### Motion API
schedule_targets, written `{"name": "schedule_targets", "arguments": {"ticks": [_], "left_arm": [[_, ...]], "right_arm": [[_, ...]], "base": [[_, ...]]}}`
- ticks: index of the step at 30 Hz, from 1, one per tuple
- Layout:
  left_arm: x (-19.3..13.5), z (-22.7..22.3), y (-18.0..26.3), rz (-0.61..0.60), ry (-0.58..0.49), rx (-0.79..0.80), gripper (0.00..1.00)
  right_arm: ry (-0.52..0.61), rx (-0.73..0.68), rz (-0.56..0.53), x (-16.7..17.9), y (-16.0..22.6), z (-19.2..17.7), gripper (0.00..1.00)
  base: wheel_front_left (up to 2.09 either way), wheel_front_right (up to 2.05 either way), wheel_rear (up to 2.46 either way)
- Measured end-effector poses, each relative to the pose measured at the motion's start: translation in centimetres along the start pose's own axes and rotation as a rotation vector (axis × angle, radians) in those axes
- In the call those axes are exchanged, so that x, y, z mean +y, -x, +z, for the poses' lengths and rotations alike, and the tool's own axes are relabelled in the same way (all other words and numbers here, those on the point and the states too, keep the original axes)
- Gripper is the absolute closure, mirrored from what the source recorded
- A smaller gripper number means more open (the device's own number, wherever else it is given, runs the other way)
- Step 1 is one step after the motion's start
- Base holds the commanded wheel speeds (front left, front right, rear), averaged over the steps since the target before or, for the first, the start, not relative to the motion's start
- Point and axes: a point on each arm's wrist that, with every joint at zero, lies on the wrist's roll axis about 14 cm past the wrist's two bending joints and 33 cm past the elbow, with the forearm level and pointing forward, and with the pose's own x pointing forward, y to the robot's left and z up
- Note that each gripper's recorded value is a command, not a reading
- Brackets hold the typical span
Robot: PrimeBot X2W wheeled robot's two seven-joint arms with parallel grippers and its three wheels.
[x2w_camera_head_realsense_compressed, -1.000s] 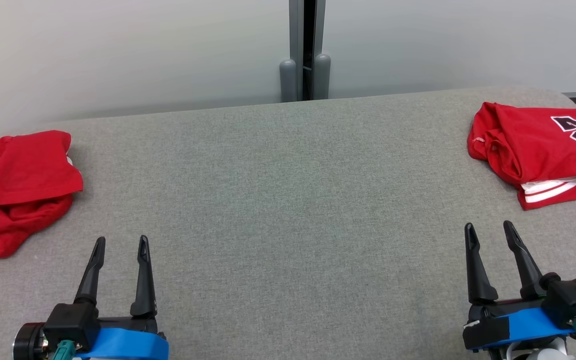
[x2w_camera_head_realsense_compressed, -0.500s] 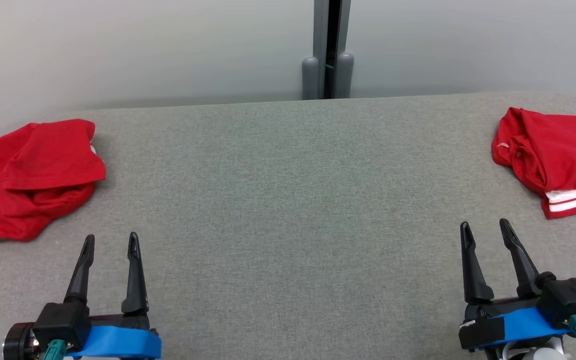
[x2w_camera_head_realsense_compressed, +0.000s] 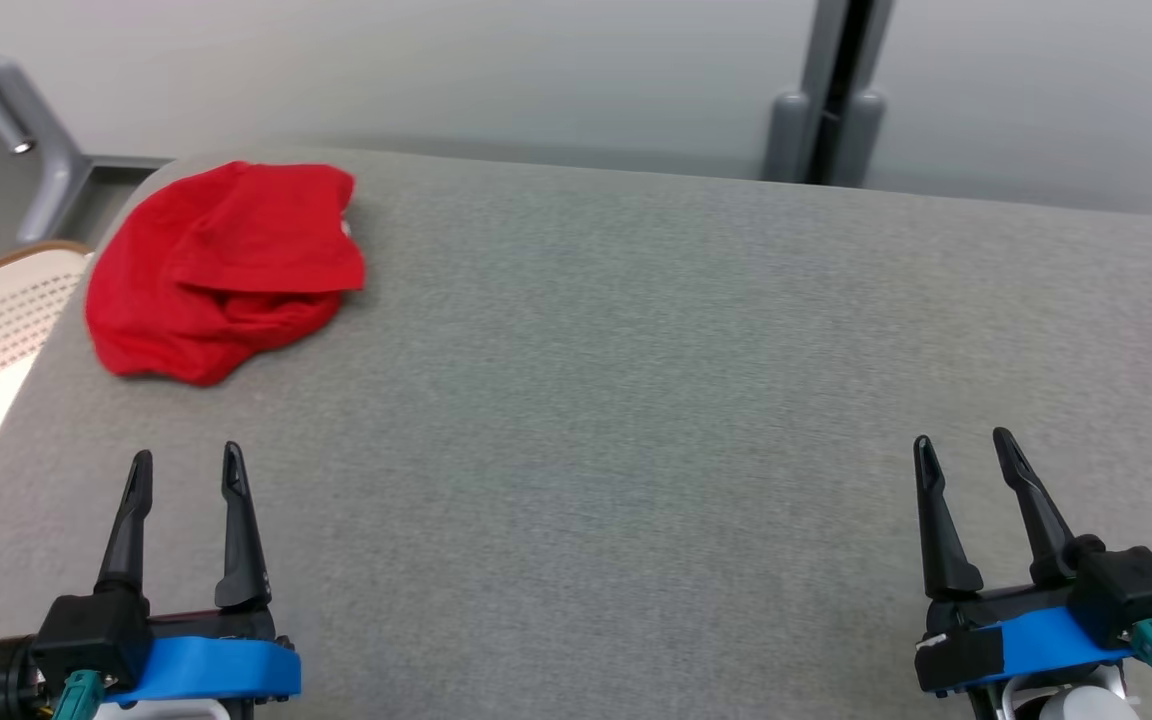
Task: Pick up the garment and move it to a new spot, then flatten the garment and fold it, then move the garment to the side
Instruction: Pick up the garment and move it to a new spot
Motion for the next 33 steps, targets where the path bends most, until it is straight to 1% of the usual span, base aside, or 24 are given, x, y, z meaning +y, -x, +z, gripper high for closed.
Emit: {"name": "schedule_targets", "arguments": {"ticks": [6, 9, 15, 21, 23, 26, 29, 33], "left_arm": [[4.1, 0.2, 1.8, 0.120, -0.024, 0.008, 0.00], [5.6, 0.4, 2.6, 0.164, -0.034, 0.009, 0.00], [7.0, 0.4, 4.0, 0.221, -0.046, 0.018, 0.00], [7.3, 0.1, 4.1, 0.232, -0.044, 0.028, 0.00], [7.1, 0.2, 3.5, 0.224, -0.043, 0.024, 0.00], [6.8, 1.1, 1.6, 0.202, -0.050, -0.010, 0.00], [6.9, 2.6, -1.0, 0.188, -0.063, -0.061, 0.00], [6.9, 4.6, -5.3, 0.146, -0.116, -0.121, 0.00]], "right_arm": [[-0.014, 0.014, 0.099, 3.1, -1.8, -0.9, 0.00], [-0.020, 0.019, 0.145, 4.6, -2.6, -1.3, 0.00], [-0.032, 0.027, 0.200, 6.5, -3.6, -1.9, 0.00], [-0.031, 0.037, 0.208, 6.6, -3.7, -2.3, 0.00], [-0.027, 0.038, 0.202, 6.2, -3.8, -2.4, 0.00], [-0.019, 0.040, 0.191, 5.5, -4.0, -2.6, 0.00], [-0.006, 0.034, 0.180, 4.6, -4.7, -2.6, 0.00], [0.013, 0.027, 0.164, 3.3, -5.5, -2.7, 0.00]], "base": [[0.00, 0.00, 0.00], [0.00, 0.00, 0.00], [0.00, 0.00, 0.00], [0.00, 0.00, 0.00], [0.00, 0.00, 0.00], [0.00, 0.00, 0.00], [0.00, 0.00, 0.00], [0.00, 0.00, 0.00]]}}
